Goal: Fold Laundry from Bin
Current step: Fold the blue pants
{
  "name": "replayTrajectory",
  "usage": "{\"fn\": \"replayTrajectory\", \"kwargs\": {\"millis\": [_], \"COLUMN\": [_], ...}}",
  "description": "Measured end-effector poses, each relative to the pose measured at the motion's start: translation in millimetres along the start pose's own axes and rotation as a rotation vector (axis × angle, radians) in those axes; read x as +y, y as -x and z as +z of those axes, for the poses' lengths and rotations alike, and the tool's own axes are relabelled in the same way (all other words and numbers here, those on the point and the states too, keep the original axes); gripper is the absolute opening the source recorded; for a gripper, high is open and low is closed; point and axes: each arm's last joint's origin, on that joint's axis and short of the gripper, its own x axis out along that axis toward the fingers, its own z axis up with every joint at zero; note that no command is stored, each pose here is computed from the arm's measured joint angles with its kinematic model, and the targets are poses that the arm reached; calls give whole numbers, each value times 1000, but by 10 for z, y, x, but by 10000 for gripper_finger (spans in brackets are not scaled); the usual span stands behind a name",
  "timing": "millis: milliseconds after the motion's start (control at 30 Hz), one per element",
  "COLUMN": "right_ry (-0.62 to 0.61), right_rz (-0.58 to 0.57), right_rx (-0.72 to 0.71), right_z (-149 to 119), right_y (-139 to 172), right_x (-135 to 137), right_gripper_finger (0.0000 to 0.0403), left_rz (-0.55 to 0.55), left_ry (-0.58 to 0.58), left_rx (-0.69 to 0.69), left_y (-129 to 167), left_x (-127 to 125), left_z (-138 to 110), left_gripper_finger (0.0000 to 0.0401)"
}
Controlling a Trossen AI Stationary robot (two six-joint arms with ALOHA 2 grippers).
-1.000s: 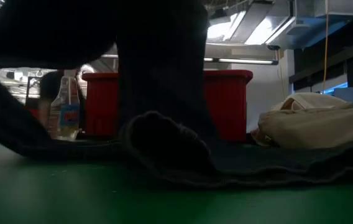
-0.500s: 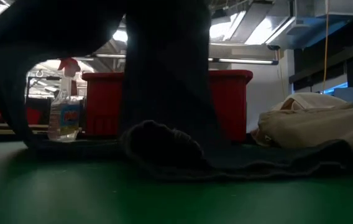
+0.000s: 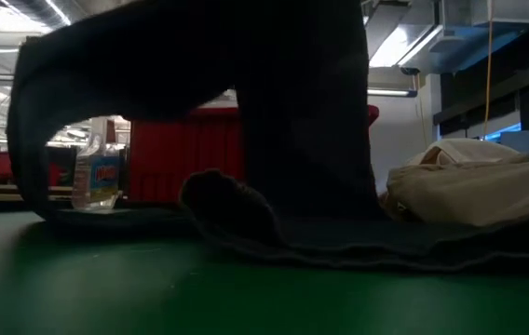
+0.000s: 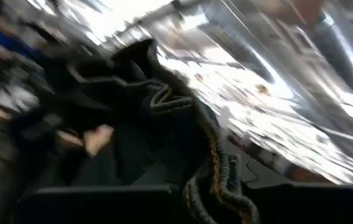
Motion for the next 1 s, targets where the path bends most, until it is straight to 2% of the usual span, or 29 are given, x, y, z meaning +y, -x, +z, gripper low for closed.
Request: {"fn": "replayTrajectory", "kwargs": {"millis": [133,333,433,633,733,867,1000], "right_ry": [55,103,112,114,114,117,129], "right_rz": [-91,-268,-264,-254,-269,-270,-266], "right_rx": [140,254,269,273,273,284,321], "right_z": [-102,-86,-107,-122,-113,-126,-154], "right_y": [8,98,78,62,70,60,67], "right_x": [-61,-177,-156,-138,-150,-139,-127], "right_gripper_finger": [44,44,44,44,44,44,44], "left_rz": [-46,-143,-204,-377,-398,-442,-453], "left_ry": [54,100,180,436,469,377,293], "left_rx": [80,348,511,840,978,1108,1159], "left_y": [1,171,284,634,656,677,823], "left_x": [-69,-142,-223,-312,-571,-1016,-1533], "left_z": [-66,-275,-420,-648,-747,-932,-1066], "left_gripper_finger": [69,129,139,141,141,141,141]}}
